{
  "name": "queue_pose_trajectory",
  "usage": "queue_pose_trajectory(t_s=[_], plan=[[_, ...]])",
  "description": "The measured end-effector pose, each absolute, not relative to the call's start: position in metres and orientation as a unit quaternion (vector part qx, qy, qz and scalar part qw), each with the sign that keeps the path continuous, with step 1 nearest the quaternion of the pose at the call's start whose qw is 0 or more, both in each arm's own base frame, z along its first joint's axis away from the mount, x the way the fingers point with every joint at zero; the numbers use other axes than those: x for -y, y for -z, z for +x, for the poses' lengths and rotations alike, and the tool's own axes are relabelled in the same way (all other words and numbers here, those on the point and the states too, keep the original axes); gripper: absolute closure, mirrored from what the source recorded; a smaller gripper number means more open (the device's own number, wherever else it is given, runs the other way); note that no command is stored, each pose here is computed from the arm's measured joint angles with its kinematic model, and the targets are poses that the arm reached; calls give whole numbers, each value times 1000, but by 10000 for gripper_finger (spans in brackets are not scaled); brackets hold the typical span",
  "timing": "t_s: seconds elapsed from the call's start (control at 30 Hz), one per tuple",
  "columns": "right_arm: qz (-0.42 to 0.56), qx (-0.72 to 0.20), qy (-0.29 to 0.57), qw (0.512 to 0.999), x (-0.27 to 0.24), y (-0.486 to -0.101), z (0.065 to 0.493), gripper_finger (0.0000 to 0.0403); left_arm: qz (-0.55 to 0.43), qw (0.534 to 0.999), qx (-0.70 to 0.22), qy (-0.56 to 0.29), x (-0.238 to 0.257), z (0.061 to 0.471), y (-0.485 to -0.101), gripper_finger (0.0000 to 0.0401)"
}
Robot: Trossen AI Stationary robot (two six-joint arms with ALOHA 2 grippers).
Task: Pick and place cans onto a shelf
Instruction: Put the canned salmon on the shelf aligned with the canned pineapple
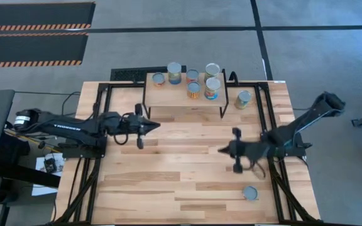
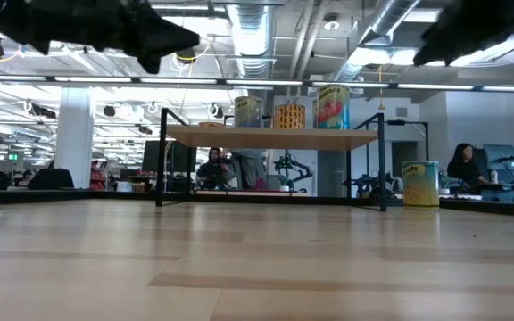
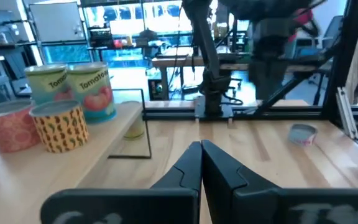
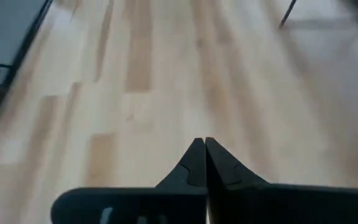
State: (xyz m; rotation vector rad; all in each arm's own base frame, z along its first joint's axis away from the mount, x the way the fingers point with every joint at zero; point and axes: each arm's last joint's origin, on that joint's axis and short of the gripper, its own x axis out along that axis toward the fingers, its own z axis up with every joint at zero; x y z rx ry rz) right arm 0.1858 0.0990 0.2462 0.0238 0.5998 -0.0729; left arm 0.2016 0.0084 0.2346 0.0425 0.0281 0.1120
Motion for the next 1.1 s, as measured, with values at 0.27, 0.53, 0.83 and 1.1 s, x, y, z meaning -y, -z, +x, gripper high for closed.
queue_pose_trajectory(t_s=[0.27,0.53,0.83,1.1], plan=[[158,-472,86,863,-166,-234,181,393,24,998,-28,-43,-3,197,-225,401],[274,-565,140,766,-221,-216,174,360,30,998,-36,-29,2,197,-223,401],[255,-643,199,695,-259,-195,177,281,33,997,-64,-13,8,196,-218,401],[199,-668,260,668,-269,-171,191,264,9,997,-81,-10,10,190,-203,401]])
